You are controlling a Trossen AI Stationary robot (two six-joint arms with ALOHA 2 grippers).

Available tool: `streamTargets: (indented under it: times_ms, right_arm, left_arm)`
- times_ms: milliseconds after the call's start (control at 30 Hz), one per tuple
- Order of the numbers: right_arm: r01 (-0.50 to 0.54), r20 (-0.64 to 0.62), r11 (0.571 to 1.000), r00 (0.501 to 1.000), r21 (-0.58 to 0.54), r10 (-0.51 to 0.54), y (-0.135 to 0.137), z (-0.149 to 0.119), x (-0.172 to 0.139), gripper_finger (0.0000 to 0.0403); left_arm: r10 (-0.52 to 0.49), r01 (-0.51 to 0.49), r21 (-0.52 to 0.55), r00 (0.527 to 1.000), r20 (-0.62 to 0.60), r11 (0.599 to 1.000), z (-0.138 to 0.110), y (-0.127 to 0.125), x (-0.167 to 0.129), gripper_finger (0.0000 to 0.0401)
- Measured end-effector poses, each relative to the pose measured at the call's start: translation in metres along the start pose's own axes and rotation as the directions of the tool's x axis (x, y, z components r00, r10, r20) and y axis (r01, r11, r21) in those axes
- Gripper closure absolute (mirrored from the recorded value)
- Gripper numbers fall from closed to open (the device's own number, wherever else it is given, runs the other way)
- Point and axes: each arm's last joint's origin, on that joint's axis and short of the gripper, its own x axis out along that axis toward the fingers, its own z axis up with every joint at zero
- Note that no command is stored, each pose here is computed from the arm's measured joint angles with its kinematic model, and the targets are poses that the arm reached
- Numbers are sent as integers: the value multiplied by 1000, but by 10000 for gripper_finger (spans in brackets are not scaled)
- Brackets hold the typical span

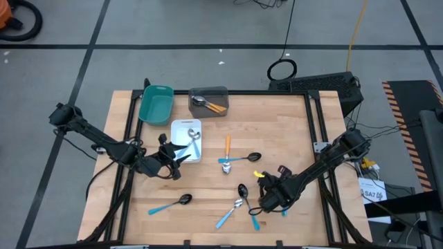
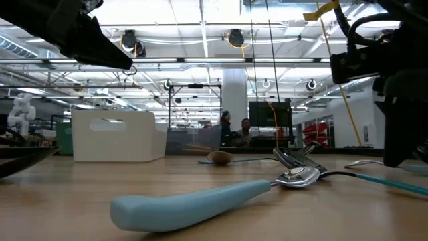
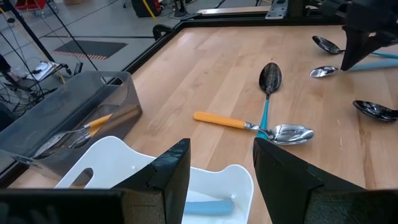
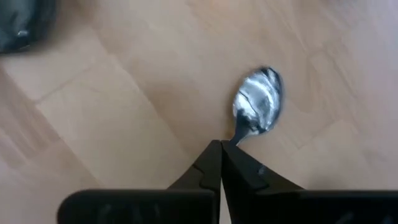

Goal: Sort silverware by color (type)
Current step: Put the right light blue spoon into the white bin, then put the light blue spoon into the white bin

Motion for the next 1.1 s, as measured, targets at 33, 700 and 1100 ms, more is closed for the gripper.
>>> streamTargets:
  times_ms: [33, 700, 1100]
  right_arm:
    - [-5, -1, 1000, 1000, 27, 5, 0, 0, -1, 399]
    - [33, -9, 993, 999, 110, -32, -3, -1, -1, 217]
    - [125, -8, 986, 992, 108, -125, -4, 7, -24, 219]
  left_arm:
    - [0, 0, 0, 1000, 0, 1000, 0, 0, 0, 227]
    - [0, 0, -3, 1000, 0, 1000, 0, 0, 0, 226]
    - [0, 0, -1, 1000, 0, 1000, 0, 0, 0, 226]
